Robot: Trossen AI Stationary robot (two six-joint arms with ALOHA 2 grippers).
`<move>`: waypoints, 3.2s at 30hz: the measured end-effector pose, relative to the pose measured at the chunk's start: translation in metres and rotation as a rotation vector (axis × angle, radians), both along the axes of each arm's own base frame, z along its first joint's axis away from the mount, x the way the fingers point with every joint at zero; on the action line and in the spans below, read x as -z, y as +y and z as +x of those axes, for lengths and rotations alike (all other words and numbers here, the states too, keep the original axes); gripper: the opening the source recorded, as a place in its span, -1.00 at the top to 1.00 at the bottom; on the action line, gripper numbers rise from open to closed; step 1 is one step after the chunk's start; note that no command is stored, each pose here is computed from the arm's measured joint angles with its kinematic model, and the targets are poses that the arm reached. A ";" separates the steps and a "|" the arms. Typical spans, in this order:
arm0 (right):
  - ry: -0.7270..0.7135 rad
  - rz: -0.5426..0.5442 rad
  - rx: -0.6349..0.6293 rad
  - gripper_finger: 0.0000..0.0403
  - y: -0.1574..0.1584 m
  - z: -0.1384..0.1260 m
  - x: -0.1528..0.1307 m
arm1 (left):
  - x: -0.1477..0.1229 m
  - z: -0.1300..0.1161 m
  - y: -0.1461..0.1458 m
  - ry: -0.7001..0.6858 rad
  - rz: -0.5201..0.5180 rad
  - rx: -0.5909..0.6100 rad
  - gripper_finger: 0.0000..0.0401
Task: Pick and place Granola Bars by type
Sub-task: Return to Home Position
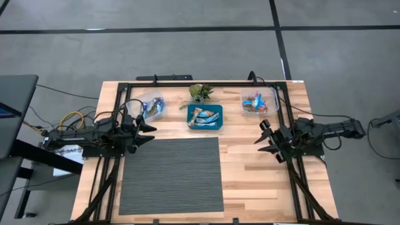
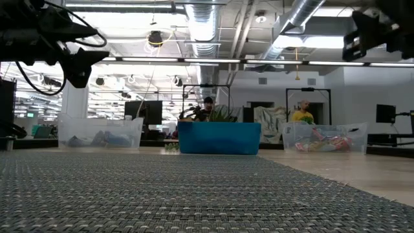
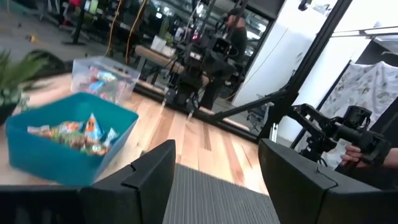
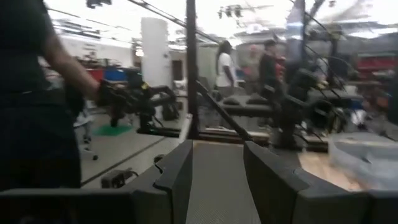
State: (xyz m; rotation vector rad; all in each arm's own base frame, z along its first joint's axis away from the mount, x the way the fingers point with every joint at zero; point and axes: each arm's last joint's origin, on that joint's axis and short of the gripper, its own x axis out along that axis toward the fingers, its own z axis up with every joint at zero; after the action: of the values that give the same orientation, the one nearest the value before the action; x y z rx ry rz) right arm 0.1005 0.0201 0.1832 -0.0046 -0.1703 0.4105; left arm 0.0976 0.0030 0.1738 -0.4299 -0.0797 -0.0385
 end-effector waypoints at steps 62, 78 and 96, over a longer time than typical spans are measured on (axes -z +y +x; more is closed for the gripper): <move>0.201 0.192 0.159 0.33 -0.006 -0.004 0.015 | 0.006 0.001 0.002 0.068 0.207 -0.065 -0.11; 0.201 0.192 0.159 0.34 -0.006 -0.004 0.015 | 0.006 0.001 0.002 0.068 0.206 -0.065 -0.11; 0.200 0.192 0.159 0.34 -0.006 -0.004 0.015 | 0.006 0.001 0.002 0.068 0.202 -0.065 -0.11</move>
State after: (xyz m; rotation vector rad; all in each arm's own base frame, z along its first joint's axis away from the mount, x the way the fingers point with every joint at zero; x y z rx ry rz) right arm 0.0962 0.0145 0.1681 0.2102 -0.0109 0.2325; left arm 0.0988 0.0047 0.1674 -0.2265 -0.0221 0.0317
